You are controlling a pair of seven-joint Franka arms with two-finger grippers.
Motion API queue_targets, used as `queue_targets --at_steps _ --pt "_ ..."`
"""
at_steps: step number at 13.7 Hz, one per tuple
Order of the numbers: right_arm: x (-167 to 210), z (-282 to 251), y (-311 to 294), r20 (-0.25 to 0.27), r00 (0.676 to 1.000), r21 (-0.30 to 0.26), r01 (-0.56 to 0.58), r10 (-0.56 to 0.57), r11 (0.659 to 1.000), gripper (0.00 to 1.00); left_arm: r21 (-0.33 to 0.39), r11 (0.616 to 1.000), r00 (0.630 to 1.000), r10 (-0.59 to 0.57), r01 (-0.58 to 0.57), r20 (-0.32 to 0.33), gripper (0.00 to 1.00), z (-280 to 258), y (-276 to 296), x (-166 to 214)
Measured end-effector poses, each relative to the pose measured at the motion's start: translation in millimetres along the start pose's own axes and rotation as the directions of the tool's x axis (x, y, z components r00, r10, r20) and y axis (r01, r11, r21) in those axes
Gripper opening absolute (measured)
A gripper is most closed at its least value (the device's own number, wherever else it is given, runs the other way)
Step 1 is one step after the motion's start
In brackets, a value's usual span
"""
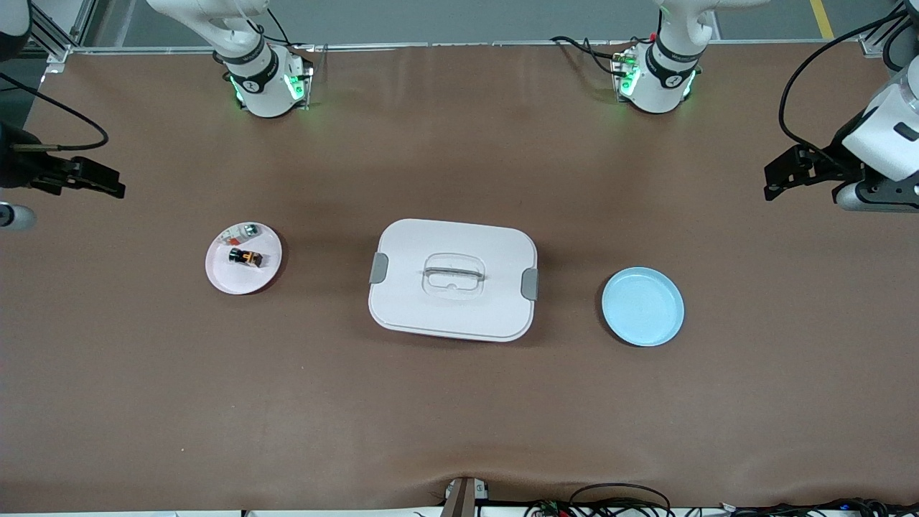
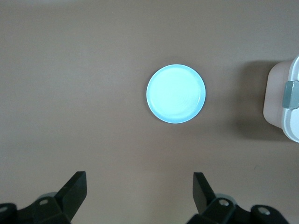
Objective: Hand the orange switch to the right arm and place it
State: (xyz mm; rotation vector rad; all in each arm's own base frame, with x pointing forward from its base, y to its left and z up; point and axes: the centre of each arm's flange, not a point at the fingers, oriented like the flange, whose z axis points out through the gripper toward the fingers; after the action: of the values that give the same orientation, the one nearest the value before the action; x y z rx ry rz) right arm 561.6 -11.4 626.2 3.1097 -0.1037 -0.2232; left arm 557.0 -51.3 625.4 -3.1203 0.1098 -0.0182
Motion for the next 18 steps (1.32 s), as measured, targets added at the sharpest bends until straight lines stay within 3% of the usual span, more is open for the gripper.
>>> queue_targets --at_steps 3,7,12,18 --pt "-2 -12 19 -0.020 0.999 0.013 -0.039 0.040 0.999 1.00 -0.001 1.000 1.000 -0.008 0.008 -0.006 1.00 1 -5 4" --pt "-3 -12 50 -0.016 0.995 0.070 -0.092 0.094 0.993 1.00 -0.002 1.000 1.000 -0.001 0.001 -0.020 1.00 -5 -1 5" --pt "-7 -33 52 -0.055 0.994 0.093 -0.090 0.095 0.992 1.00 -0.001 0.999 0.999 -0.049 0.049 -0.007 1.00 -5 -6 3" --pt "-16 -33 39 -0.002 0.999 0.094 -0.047 0.047 0.994 1.00 -0.001 0.997 0.997 -0.075 0.075 -0.001 1.00 -7 -4 1"
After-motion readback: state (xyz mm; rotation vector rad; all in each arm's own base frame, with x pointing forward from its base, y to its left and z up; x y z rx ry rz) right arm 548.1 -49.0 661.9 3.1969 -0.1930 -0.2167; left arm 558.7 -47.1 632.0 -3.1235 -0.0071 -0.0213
